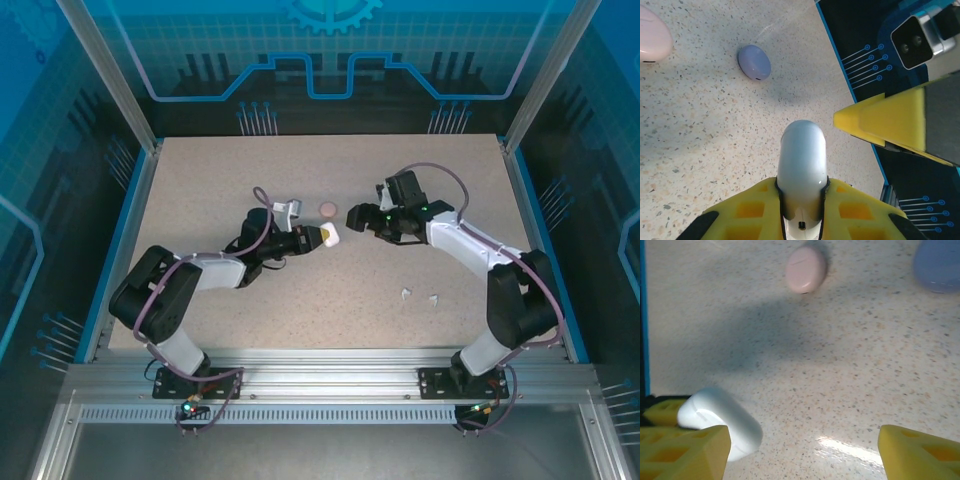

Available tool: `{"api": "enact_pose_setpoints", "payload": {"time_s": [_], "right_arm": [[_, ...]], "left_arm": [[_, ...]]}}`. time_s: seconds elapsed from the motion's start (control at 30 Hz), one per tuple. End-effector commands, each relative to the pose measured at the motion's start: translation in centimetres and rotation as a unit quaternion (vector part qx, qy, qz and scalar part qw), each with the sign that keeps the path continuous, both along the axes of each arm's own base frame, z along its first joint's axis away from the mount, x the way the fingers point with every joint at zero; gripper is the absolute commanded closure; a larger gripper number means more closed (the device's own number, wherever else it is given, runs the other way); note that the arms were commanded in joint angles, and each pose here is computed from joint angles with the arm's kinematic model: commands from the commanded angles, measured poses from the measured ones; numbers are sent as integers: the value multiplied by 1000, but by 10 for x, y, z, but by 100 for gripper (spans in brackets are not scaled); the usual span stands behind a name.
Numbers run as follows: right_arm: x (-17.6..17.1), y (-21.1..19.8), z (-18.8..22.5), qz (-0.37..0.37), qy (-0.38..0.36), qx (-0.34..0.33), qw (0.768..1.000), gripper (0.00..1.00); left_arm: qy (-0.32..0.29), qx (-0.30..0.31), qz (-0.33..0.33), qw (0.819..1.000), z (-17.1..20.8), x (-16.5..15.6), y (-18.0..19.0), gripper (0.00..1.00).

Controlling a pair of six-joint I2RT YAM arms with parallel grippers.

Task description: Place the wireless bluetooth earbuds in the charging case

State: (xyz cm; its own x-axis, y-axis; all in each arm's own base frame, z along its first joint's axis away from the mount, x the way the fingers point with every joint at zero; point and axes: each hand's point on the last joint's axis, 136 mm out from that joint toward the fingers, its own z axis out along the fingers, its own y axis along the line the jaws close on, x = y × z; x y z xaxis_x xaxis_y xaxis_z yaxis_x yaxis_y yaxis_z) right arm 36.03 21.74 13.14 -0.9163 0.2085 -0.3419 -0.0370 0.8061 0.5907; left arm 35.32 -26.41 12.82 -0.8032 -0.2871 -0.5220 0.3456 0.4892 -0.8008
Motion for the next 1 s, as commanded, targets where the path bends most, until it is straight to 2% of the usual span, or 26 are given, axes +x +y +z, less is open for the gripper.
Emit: {"api": "enact_pose_setpoints", "payload": {"time_s": [0.0, 0.27, 0.97], "right_arm": [[3, 14, 14, 54, -46, 39, 997, 22], [2, 24, -7, 61, -16, 53, 997, 24], [-17, 41, -30, 99, 11, 64, 993, 30]], "left_arm": [[-31, -9, -41, 999, 24, -3, -7, 100], [-25, -3, -44, 999, 19, -3, -7, 100], [-26, -5, -43, 999, 21, -1, -8, 100]]}}
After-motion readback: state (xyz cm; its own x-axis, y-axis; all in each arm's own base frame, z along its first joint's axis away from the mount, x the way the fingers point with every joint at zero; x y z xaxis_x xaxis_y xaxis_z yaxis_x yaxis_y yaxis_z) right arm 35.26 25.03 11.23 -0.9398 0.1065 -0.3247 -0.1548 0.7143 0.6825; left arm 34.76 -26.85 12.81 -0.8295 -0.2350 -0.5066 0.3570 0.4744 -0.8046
